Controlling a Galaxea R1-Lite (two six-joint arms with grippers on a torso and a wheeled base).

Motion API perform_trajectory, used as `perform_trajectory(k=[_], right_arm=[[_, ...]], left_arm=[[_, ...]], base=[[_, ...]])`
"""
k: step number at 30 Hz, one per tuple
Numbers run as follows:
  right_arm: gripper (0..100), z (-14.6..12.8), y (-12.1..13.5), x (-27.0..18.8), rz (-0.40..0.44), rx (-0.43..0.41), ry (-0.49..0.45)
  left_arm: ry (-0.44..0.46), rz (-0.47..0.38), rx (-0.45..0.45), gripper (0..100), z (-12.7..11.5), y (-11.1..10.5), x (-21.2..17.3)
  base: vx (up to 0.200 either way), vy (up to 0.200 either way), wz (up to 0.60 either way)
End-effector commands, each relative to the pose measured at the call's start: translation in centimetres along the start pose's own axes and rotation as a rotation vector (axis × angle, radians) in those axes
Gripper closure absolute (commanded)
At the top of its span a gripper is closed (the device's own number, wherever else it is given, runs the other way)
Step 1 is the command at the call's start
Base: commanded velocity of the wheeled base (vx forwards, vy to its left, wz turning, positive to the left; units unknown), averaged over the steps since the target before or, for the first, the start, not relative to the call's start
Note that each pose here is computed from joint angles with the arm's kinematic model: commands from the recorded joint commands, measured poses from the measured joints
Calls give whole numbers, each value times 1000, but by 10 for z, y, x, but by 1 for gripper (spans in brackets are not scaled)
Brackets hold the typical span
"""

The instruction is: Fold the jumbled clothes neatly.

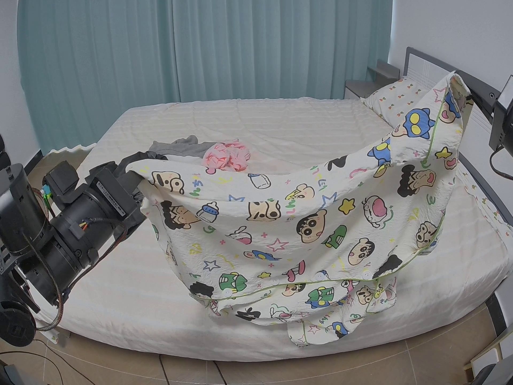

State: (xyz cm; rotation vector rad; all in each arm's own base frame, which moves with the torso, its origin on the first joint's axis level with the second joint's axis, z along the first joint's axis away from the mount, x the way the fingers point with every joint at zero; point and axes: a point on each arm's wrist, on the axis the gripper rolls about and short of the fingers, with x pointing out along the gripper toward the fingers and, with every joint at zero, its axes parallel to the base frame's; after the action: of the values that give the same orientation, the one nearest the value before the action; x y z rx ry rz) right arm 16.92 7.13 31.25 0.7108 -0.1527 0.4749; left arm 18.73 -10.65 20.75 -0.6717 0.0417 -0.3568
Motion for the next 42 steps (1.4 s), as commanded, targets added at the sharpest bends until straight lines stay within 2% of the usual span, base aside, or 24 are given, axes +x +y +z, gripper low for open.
perform_trajectory(k=[1,15,32,38,42], right_arm=[[100,-1,-2,2,-7,-1,5],[100,-7,-7,7,-24,-2,25],[100,-2,-1,-7,-1,0,10],[100,-5,-4,-10,-7,0,23],[100,-5,-3,-12,-4,0,23]], left_arm=[[3,2,-1,100,-1,1,1],[32,34,8,100,-9,7,4],[81,38,21,100,-20,10,-7],[66,50,21,100,-20,8,-11],[62,47,20,100,-20,8,-12]], base=[[0,-200,0],[0,-200,0],[0,0,0],[0,0,0],[-200,0,0]])
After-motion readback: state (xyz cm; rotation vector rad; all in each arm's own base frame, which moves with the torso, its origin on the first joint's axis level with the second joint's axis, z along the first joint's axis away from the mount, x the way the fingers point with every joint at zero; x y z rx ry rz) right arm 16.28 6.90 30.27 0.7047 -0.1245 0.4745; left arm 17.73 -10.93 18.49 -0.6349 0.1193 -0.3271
